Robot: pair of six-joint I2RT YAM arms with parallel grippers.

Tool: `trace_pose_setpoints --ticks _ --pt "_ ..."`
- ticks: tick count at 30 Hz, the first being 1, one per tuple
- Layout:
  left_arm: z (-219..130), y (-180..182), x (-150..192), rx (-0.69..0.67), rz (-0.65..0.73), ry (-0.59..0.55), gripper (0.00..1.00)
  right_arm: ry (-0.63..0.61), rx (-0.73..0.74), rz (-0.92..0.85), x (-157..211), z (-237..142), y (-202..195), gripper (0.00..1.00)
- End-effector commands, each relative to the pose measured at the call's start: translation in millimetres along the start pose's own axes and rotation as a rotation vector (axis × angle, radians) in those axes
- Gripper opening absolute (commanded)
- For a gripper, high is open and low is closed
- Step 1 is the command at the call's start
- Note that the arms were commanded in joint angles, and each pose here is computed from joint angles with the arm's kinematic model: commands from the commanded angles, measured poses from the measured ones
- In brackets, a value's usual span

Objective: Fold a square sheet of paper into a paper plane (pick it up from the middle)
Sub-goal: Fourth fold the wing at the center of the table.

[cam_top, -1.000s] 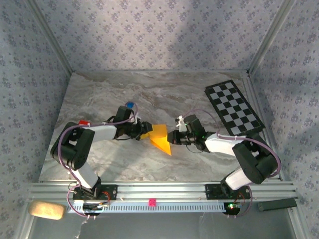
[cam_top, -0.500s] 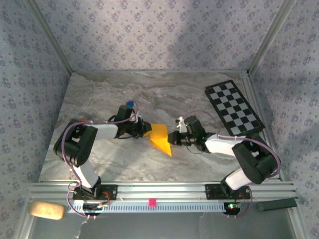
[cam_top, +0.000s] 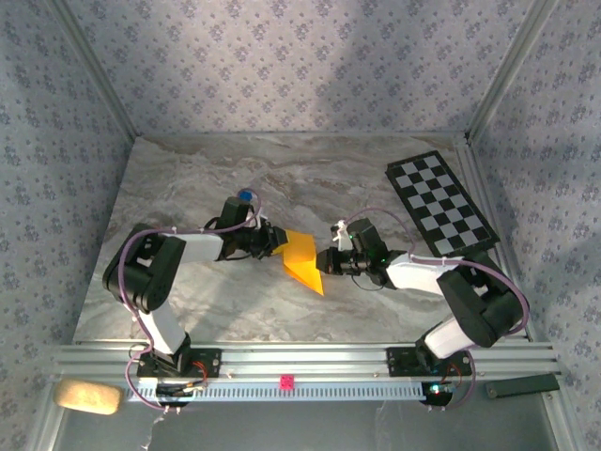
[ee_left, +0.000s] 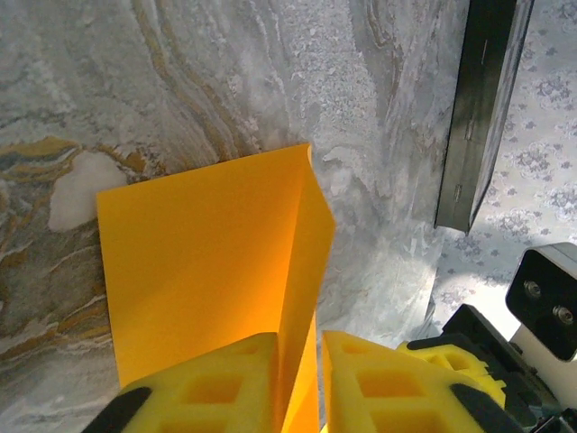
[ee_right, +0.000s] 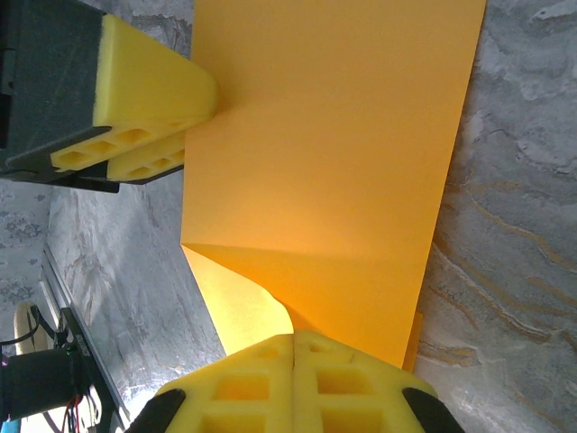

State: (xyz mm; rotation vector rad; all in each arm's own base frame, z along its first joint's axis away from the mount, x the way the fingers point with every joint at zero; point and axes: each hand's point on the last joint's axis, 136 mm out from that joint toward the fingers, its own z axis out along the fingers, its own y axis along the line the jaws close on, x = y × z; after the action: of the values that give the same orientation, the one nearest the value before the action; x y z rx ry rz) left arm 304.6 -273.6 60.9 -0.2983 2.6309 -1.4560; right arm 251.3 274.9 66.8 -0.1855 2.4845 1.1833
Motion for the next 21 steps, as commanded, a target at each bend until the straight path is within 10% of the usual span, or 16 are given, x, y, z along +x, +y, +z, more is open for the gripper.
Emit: trace_pose_setpoints --ticks 1,13,21 --pt "5 3 4 0.009 -0.004 0.021 0.1 -0.003 0.003 0.014 -2 -4 1 0.06" --pt "-13 0 -5 -0.018 -0.071 -0.087 0.0 -0.047 0.384 0.059 -3 -57 -37 0.45" --pt "-15 4 5 -0.059 -0.145 -0.032 0.0 -0.318 0.51 0.071 -39 -106 -23 0.46"
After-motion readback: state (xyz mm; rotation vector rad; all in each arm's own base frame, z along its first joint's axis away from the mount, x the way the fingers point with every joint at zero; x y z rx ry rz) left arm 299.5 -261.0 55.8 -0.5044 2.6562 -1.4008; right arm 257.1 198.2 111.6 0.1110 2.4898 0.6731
